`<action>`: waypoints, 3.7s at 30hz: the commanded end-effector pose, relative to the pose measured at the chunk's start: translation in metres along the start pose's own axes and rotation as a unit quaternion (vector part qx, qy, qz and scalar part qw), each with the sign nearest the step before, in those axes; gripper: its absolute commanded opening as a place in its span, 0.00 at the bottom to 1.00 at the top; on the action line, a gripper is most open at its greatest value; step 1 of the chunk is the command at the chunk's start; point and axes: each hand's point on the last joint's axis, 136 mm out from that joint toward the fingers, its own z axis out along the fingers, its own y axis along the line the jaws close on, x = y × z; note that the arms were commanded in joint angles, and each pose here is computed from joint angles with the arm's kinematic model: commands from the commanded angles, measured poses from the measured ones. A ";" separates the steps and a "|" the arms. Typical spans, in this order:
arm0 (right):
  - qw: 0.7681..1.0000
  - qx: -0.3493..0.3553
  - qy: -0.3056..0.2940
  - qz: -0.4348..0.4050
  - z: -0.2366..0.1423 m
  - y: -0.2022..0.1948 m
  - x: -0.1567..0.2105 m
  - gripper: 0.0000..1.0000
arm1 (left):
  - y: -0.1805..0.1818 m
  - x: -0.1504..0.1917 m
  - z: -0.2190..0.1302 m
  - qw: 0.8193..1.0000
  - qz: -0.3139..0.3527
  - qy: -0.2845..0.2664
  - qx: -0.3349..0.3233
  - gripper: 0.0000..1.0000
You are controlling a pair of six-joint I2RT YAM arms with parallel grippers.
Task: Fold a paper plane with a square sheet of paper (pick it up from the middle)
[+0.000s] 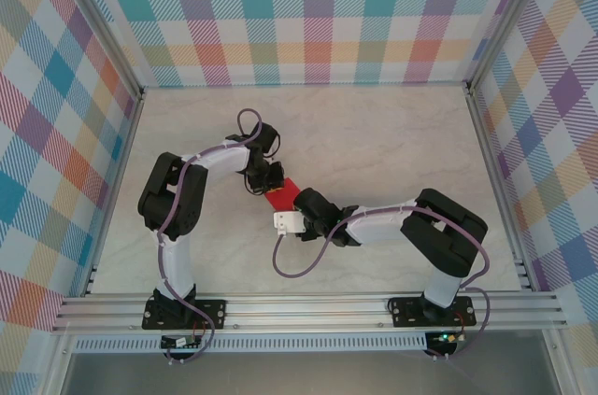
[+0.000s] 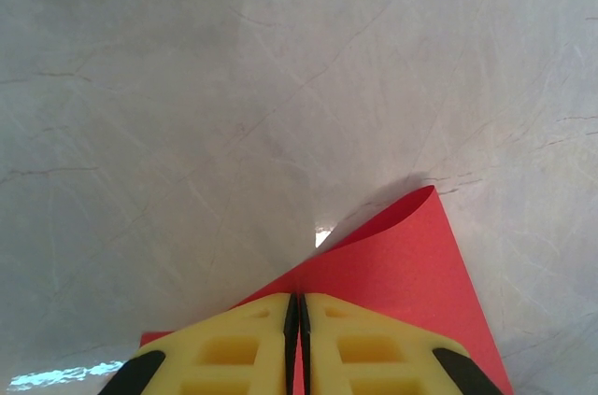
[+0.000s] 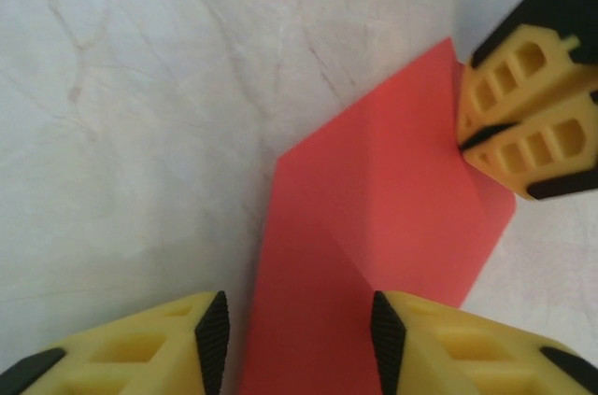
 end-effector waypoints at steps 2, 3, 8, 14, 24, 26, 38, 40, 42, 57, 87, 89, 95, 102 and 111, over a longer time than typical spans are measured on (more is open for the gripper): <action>0.999 0.053 -0.007 -0.002 0.001 -0.026 -0.008 0.41 | 0.009 0.015 0.010 0.999 0.006 0.035 -0.021 0.12; 0.998 0.059 -0.007 -0.002 0.000 -0.028 -0.008 0.39 | 0.010 0.014 0.010 0.999 0.007 0.035 -0.022 0.12; 0.998 0.062 -0.006 0.005 -0.001 -0.030 -0.007 0.35 | 0.009 0.015 0.009 0.999 0.010 0.035 -0.021 0.12; 0.998 0.057 -0.003 0.012 -0.001 -0.026 -0.004 0.39 | -0.002 0.004 -0.003 1.000 0.019 0.017 -0.013 0.13; 0.998 0.057 0.003 0.014 -0.011 -0.023 0.006 0.40 | 0.001 0.003 0.002 0.999 0.028 0.024 -0.022 0.13; 0.999 0.049 -0.004 0.021 -0.013 -0.020 0.004 0.37 | -0.001 0.001 0.000 0.999 0.029 0.020 -0.020 0.13; 0.991 0.023 -0.047 0.122 -0.011 -0.017 -0.009 0.14 | -0.007 -0.029 -0.053 0.998 -0.001 -0.066 0.016 0.20; 0.987 0.020 -0.055 0.148 -0.012 -0.020 -0.012 0.11 | 0.001 -0.031 -0.061 0.996 -0.017 -0.081 0.024 0.22; 0.982 0.015 -0.059 0.177 -0.012 -0.024 -0.014 0.10 | 0.006 -0.032 -0.069 0.994 -0.034 -0.096 0.037 0.25; 0.945 0.010 -0.072 0.318 -0.007 -0.047 -0.018 0.06 | -0.005 0.001 -0.077 0.963 -0.123 -0.088 0.224 0.59; 0.938 0.017 -0.076 0.338 -0.006 -0.038 -0.009 0.10 | -0.003 0.022 -0.026 0.952 -0.221 -0.047 0.208 0.25; 0.939 0.016 -0.074 0.336 -0.004 -0.035 -0.007 0.11 | -0.003 0.021 -0.027 0.951 -0.222 -0.049 0.208 0.20; 0.945 0.020 -0.071 0.318 0.002 -0.031 -0.003 0.21 | -0.003 0.021 -0.028 0.954 -0.219 -0.048 0.201 0.08; 0.956 0.030 -0.075 0.283 0.012 -0.035 -0.006 0.29 | -0.004 0.023 -0.029 0.959 -0.207 -0.046 0.189 0.06; 0.953 0.036 -0.093 0.285 0.013 -0.043 -0.014 0.31 | -0.004 0.024 -0.027 0.962 -0.202 -0.041 0.182 0.06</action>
